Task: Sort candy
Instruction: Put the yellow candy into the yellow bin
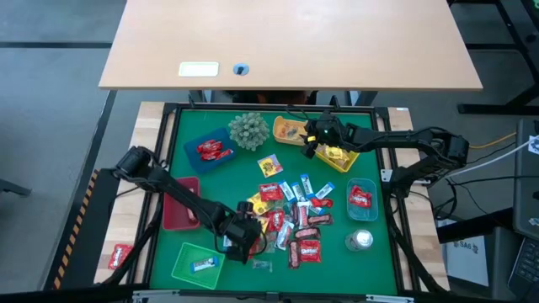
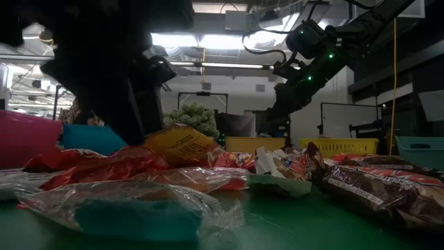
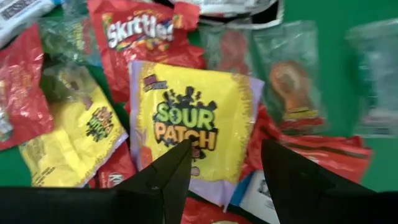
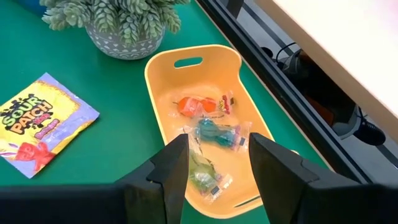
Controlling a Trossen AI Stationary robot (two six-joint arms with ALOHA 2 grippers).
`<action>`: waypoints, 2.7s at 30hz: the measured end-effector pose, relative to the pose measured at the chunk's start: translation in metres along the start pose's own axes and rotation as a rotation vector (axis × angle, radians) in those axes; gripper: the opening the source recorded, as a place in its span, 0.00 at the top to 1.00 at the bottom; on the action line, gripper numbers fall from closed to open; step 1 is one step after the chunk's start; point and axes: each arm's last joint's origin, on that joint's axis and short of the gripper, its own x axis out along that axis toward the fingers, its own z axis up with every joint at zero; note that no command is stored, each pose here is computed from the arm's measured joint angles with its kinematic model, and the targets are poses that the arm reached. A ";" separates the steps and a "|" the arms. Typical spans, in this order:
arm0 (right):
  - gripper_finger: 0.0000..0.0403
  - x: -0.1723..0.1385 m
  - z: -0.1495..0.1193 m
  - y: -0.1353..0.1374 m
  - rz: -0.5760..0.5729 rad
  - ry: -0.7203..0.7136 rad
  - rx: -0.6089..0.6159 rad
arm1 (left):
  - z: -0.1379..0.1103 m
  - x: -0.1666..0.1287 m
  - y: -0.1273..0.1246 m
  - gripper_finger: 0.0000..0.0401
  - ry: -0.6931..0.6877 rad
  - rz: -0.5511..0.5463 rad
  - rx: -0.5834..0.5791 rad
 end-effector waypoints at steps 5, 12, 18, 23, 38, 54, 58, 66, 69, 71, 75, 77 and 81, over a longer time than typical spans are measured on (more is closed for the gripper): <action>0.58 0.000 0.000 0.000 0.000 -0.003 0.001 | -0.003 0.008 -0.001 0.55 -0.003 0.071 0.007; 0.58 0.000 0.000 0.000 0.000 -0.003 0.000 | -0.002 0.009 0.001 0.62 -0.001 0.077 0.000; 0.58 0.000 0.000 0.000 0.001 -0.004 0.001 | -0.002 0.010 0.003 0.79 -0.002 0.080 -0.056; 0.58 0.000 0.000 0.000 0.001 -0.004 0.001 | 0.000 0.011 0.008 0.96 -0.003 0.088 -0.121; 0.58 -0.006 0.002 0.021 0.594 -0.058 -0.012 | 0.021 -0.021 0.044 1.00 -0.108 0.091 -0.258; 0.58 -0.040 0.016 0.105 0.882 -0.256 -0.199 | 0.042 -0.024 0.096 1.00 -0.248 0.124 -0.410; 0.58 -0.043 0.015 0.112 0.835 -0.258 -0.211 | 0.046 -0.024 0.101 1.00 -0.283 0.127 -0.404; 0.58 -0.043 0.014 0.112 0.838 -0.249 -0.212 | 0.051 -0.025 0.109 1.00 -0.331 0.131 -0.431; 0.58 -0.043 0.014 0.113 0.855 -0.248 -0.214 | 0.052 -0.025 0.110 1.00 -0.337 0.133 -0.436; 0.58 -0.044 0.014 0.113 0.863 -0.247 -0.215 | 0.053 -0.025 0.112 1.00 -0.352 0.131 -0.441; 0.58 -0.044 0.013 0.113 0.873 -0.238 -0.216 | 0.056 -0.026 0.115 1.00 -0.382 0.132 -0.453; 0.58 -0.044 0.013 0.113 0.880 -0.240 -0.220 | 0.057 -0.026 0.117 1.00 -0.388 0.135 -0.460; 0.58 -0.044 0.011 0.113 0.880 -0.233 -0.239 | 0.058 -0.025 0.123 1.00 -0.398 0.145 -0.476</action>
